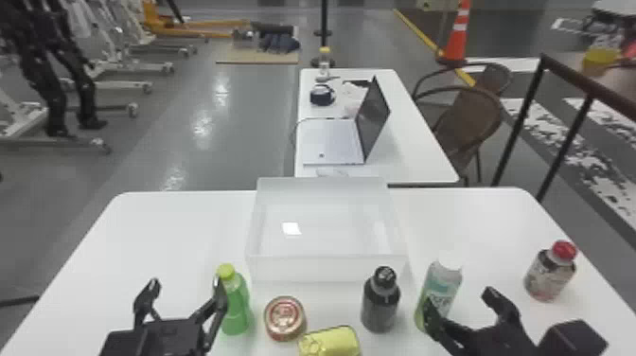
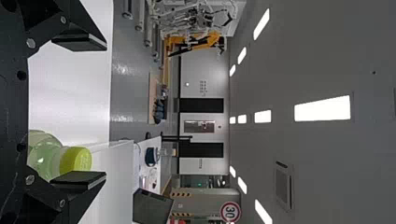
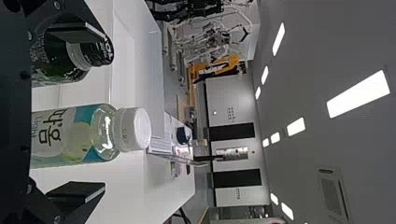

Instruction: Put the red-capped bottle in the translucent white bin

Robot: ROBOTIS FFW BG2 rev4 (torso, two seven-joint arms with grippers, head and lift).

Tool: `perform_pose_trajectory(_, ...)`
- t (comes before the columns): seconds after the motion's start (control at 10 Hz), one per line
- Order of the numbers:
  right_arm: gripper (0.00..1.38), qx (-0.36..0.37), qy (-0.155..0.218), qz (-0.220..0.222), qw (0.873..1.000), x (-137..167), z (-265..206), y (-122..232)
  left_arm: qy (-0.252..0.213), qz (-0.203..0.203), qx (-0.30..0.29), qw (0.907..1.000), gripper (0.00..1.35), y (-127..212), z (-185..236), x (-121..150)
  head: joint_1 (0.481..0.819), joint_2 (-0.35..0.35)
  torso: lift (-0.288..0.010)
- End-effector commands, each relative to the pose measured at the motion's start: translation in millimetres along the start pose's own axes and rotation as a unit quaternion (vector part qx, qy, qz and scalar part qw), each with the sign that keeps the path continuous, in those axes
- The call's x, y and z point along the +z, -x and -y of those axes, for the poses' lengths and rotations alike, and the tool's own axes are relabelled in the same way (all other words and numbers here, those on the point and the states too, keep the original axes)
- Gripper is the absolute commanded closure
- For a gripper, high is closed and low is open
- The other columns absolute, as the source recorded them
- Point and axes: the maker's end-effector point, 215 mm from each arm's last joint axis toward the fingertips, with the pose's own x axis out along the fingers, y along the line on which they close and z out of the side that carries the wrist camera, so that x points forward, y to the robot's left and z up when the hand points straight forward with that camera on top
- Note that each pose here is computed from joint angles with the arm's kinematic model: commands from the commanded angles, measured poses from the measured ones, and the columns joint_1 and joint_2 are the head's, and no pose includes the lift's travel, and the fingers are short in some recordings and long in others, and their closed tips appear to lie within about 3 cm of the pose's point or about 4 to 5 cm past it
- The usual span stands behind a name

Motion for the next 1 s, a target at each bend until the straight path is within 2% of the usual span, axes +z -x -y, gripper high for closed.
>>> perform_pose_trajectory(0.0, 0.17, 0.0, 0.0, 0.001, 1.0, 0.3, 0.0, 0.0, 0.0, 0.0, 0.0, 1.0, 0.3, 0.0, 0.0, -0.1, 0.549, 0.0, -0.1)
perform_pose_trajectory(0.6, 0.17, -0.038, -0.006, -0.004, 0.999, -5.7, 12.6, 10.8, 0.0, -0.001, 0.001, 1.0, 0.3, 0.7, -0.7, -1.0, 0.549, 0.0, -0.1)
perform_pose_trajectory(0.9, 0.17, -0.063, -0.023, -0.002, 0.998, -24.8, 40.7, 24.7, 0.023, 0.005, 0.007, 0.9997, 0.3, 3.6, -2.2, -4.9, 0.549, 0.0, -0.1)
